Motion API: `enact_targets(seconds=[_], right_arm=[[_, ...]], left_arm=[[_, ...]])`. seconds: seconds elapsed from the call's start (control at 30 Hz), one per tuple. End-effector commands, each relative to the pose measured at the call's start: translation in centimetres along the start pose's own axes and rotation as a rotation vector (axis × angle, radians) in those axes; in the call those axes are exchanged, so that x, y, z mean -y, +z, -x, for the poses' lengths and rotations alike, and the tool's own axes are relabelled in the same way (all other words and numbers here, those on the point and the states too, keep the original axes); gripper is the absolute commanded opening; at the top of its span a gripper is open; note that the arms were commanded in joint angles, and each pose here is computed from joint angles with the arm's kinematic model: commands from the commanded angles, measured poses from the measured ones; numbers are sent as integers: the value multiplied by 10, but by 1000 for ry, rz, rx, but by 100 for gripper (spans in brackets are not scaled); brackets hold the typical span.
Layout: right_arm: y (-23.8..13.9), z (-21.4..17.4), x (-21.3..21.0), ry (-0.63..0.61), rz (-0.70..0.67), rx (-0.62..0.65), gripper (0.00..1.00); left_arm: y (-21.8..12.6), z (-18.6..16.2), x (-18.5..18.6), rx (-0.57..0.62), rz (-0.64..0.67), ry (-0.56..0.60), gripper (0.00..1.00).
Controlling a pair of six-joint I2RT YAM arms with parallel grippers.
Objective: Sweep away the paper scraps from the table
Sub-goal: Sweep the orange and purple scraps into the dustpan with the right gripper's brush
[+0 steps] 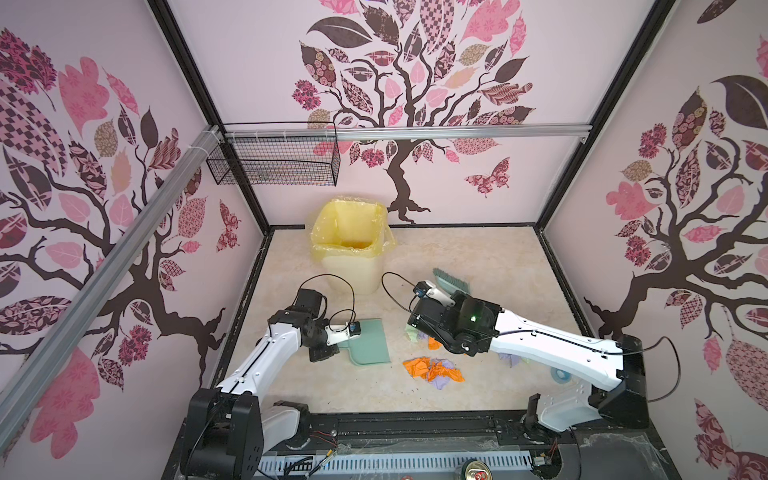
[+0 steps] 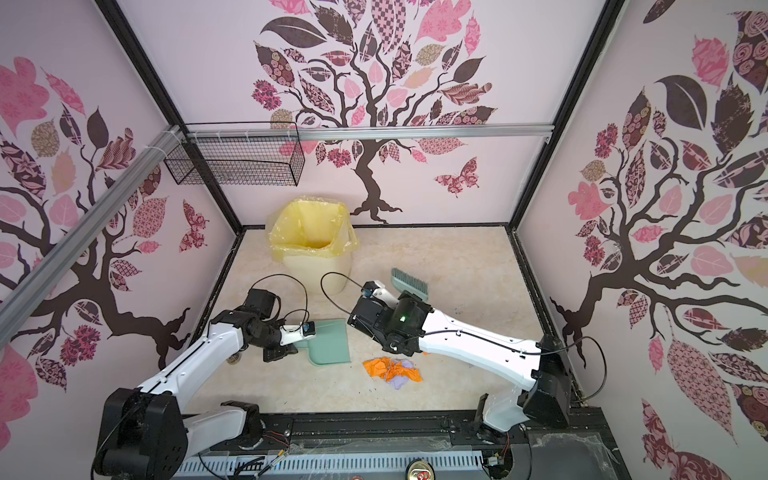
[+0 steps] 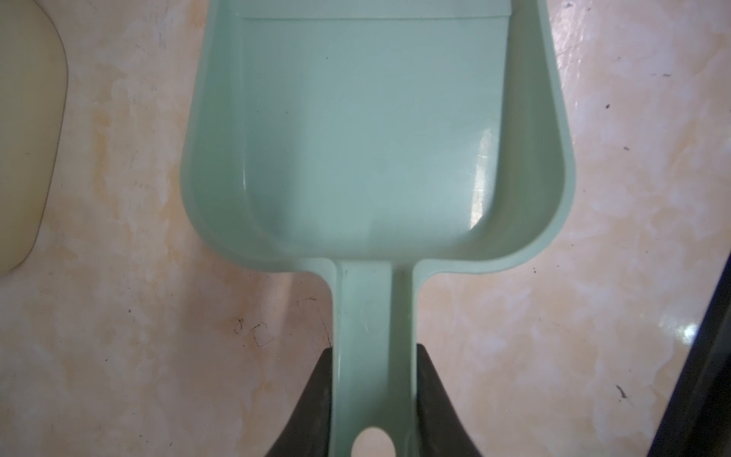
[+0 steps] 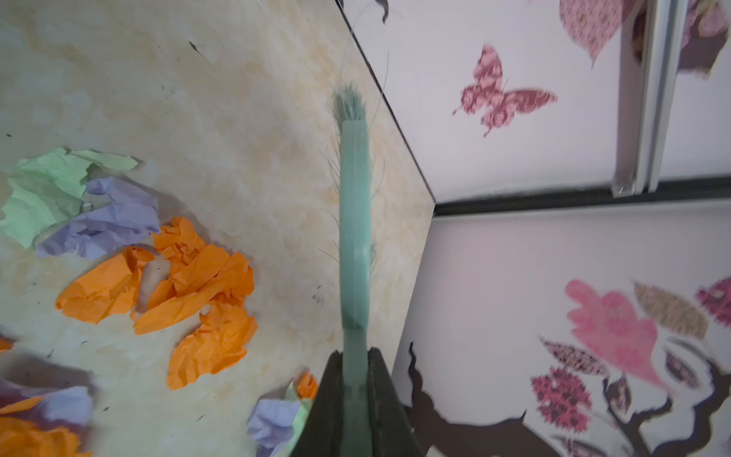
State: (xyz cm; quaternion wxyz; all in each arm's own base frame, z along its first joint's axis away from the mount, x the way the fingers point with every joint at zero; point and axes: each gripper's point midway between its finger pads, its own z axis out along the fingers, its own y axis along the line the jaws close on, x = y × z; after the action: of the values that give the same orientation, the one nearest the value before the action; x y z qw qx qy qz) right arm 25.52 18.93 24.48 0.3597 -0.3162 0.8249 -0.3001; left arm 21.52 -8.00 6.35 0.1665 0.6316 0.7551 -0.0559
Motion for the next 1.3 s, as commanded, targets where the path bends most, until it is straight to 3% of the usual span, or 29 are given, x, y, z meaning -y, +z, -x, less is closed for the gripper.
enact_targets(seconds=[0.0,0.1,0.23,0.43,0.67,0.93,1.27], right_arm=[[9,-26,19,220,-89,-196,0],[24,-47,8,305,-30,-321,0],[43,-88,-8,277,-59,-463,0],[51,-113,-30,308,-26,-518,0],[62,-103,-60,328,88,-498,0],[69,-89,-93,284,185,-545,0],[42,-50,-129,291,347,-455,0]], left_arm=[[-11,10,-15,10,41,6,0],[-12,9,-12,7,32,11,0],[-11,10,2,-7,12,29,0],[-4,12,25,-15,7,67,0],[11,13,46,-37,-58,64,0],[19,27,43,-48,-49,48,0],[26,46,26,-32,-54,28,0]])
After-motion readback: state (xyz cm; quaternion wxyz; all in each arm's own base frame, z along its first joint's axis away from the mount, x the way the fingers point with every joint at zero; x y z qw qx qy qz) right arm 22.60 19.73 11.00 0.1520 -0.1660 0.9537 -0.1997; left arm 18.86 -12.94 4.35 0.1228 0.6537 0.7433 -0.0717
